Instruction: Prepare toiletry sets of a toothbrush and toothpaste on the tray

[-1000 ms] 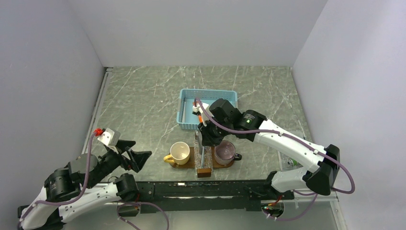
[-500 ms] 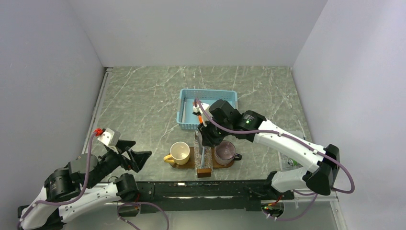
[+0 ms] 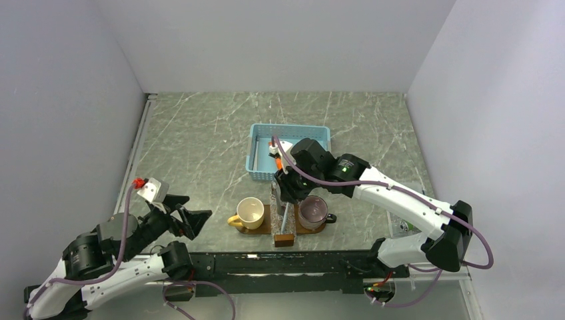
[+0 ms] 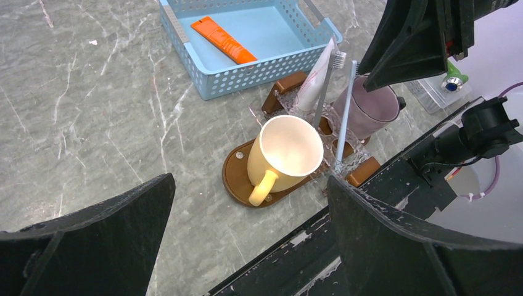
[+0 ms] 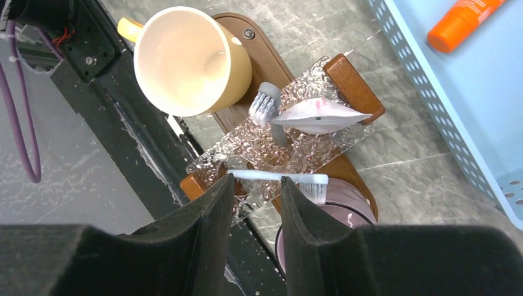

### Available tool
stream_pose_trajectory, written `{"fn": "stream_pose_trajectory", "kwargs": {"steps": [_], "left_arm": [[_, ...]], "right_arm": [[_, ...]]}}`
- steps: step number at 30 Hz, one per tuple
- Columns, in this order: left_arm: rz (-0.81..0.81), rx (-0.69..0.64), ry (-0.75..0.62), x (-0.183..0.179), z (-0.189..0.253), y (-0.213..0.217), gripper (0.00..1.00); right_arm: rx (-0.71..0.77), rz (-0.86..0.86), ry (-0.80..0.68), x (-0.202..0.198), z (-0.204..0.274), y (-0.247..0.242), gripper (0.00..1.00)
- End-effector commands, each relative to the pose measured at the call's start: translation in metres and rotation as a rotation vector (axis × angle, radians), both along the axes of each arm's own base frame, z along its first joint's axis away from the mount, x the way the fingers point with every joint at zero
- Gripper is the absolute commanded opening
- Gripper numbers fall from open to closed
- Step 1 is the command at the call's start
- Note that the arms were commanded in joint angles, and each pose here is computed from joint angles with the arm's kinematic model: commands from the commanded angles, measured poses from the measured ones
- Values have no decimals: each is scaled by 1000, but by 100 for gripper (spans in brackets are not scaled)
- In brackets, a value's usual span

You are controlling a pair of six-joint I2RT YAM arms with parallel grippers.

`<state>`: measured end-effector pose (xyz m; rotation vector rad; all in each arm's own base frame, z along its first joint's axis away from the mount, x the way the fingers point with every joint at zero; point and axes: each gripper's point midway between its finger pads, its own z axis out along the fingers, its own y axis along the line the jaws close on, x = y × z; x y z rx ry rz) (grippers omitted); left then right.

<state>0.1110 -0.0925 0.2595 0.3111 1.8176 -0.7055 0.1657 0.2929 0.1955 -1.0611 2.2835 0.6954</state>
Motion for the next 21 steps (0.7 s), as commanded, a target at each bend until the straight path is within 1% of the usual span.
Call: {"fn": "stream_pose_trajectory", "kwargs": {"steps": [1, 9, 16, 19, 21], "left_arm": [[-6, 2, -10, 3, 4, -7, 99], [-5, 8, -9, 4, 3, -7, 99], [-6, 41, 0, 6, 3, -12, 99], [-2, 55, -7, 10, 4, -16, 99], [3, 64, -8, 12, 5, -18, 99]], "right_arm": [[48, -45, -63, 11, 17, 1, 36], [71, -97, -119, 20, 34, -5, 39], [118, -209, -223, 33, 58, -22, 42], [147, -276, -264, 39, 65, -32, 44], [158, -314, -288, 41, 66, -39, 48]]}}
